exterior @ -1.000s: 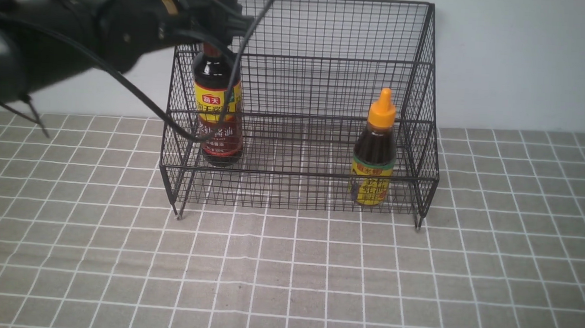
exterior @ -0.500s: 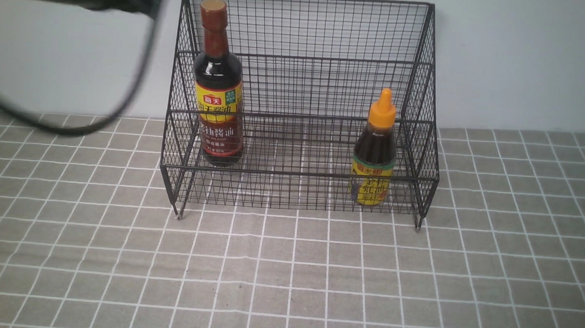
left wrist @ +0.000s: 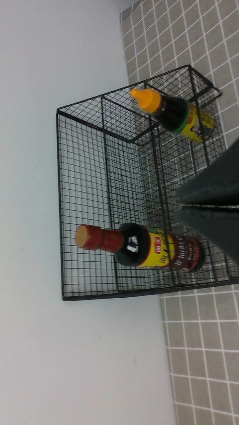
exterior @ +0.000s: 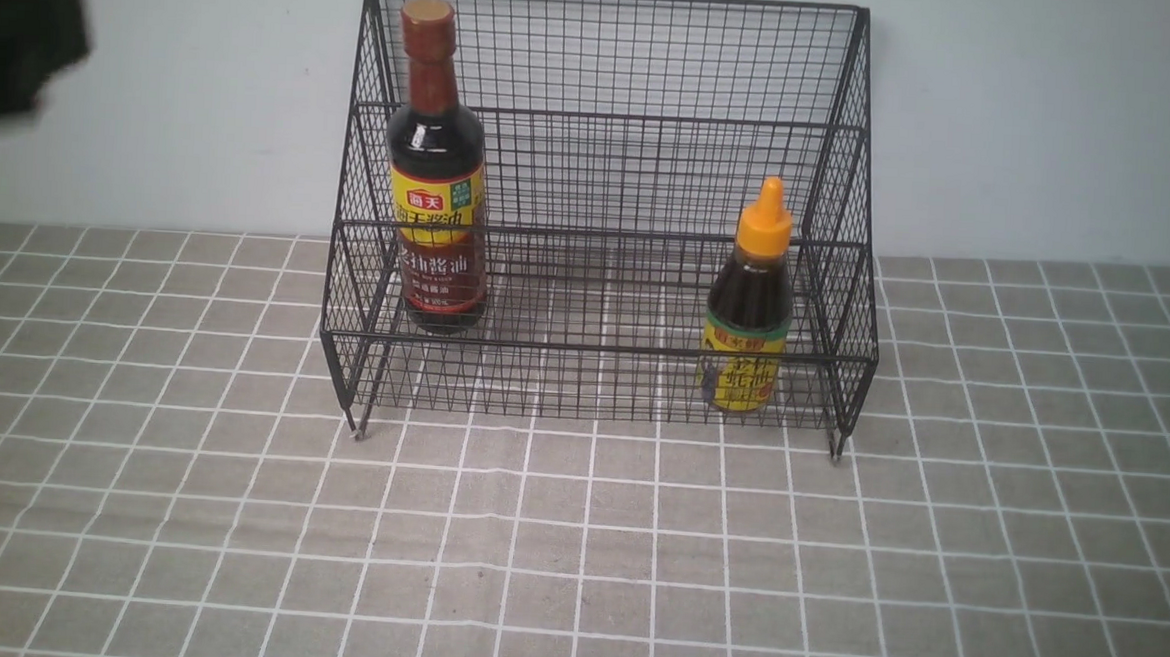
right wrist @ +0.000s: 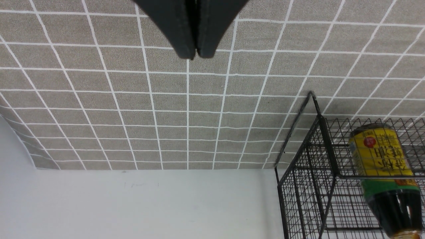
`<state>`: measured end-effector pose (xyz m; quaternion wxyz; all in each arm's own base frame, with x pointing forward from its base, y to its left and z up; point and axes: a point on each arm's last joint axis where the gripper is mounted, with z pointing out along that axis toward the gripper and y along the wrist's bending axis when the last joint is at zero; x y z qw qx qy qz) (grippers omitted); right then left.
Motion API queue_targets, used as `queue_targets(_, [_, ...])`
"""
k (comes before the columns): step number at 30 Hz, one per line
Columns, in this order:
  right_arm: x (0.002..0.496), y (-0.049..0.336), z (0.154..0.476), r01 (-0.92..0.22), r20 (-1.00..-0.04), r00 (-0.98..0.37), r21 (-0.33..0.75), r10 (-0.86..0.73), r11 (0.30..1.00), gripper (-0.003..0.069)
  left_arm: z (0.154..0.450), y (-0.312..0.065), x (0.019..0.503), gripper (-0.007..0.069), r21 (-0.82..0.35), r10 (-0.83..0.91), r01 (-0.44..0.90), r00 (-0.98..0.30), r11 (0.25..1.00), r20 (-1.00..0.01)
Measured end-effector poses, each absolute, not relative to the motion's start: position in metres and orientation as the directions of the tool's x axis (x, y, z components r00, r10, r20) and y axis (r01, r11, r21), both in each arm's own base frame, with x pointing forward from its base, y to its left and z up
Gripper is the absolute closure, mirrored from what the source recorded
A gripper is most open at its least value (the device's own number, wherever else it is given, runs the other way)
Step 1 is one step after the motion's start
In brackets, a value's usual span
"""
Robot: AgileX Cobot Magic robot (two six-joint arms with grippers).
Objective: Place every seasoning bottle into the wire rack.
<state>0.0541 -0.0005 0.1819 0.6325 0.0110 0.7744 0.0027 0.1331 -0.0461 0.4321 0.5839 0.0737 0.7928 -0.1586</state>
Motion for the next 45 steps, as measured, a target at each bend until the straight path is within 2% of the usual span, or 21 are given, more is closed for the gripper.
queue_targets(6, [0.054,-0.001,0.182,0.014,-0.980,-0.200,0.018,0.020,1.000,0.0673,0.412,-0.036,0.098,0.0632,-0.160,-0.052,0.307,-0.332,0.938,-0.942])
queue_targets(15, [0.054,-0.001,0.182,0.014,-0.980,-0.200,0.018,0.020,1.000,0.0673,0.417,-0.021,0.070,0.0632,-0.033,0.032,0.281,-0.225,0.959,-0.974])
queue_targets(20, [0.054,-0.001,0.182,0.014,-0.980,-0.200,0.018,0.020,1.000,0.0673,0.398,-0.014,0.058,0.0632,0.001,0.054,0.249,-0.204,0.969,-0.977])
queue_targets(24, [0.054,-0.001,0.182,0.014,-0.980,-0.200,0.018,0.020,1.000,0.0673,0.351,-0.008,0.051,0.0632,0.018,0.050,0.175,-0.178,0.984,-0.983])
queue_targets(26, [0.054,-0.001,0.182,0.014,-0.980,-0.200,0.018,0.020,1.000,0.0673,0.313,-0.005,0.049,0.0632,0.019,0.041,0.121,-0.178,0.992,-0.983])
queue_targets(30, [0.054,-0.001,0.182,0.014,-0.980,-0.200,0.018,0.020,1.000,0.0673,0.233,-0.002,0.049,0.0632,0.019,0.030,0.051,-0.218,0.998,-0.975])
queue_targets(34, [0.054,-0.001,0.182,0.014,-0.980,-0.200,0.018,0.020,1.000,0.0673,0.187,-0.001,0.050,0.0632,0.020,0.032,0.044,-0.291,0.999,-0.956])
queue_targets(37, [0.054,-0.001,0.182,0.014,-0.980,-0.200,0.018,0.020,1.000,0.0673,0.170,-0.001,0.051,0.0632,0.023,0.037,0.045,-0.335,0.999,-0.941])
queue_targets(45, [0.054,-0.001,0.182,0.014,-0.980,-0.200,0.018,0.020,1.000,0.0673,0.171,-0.001,0.052,0.0632,0.022,0.035,0.045,-0.307,0.999,-0.951])
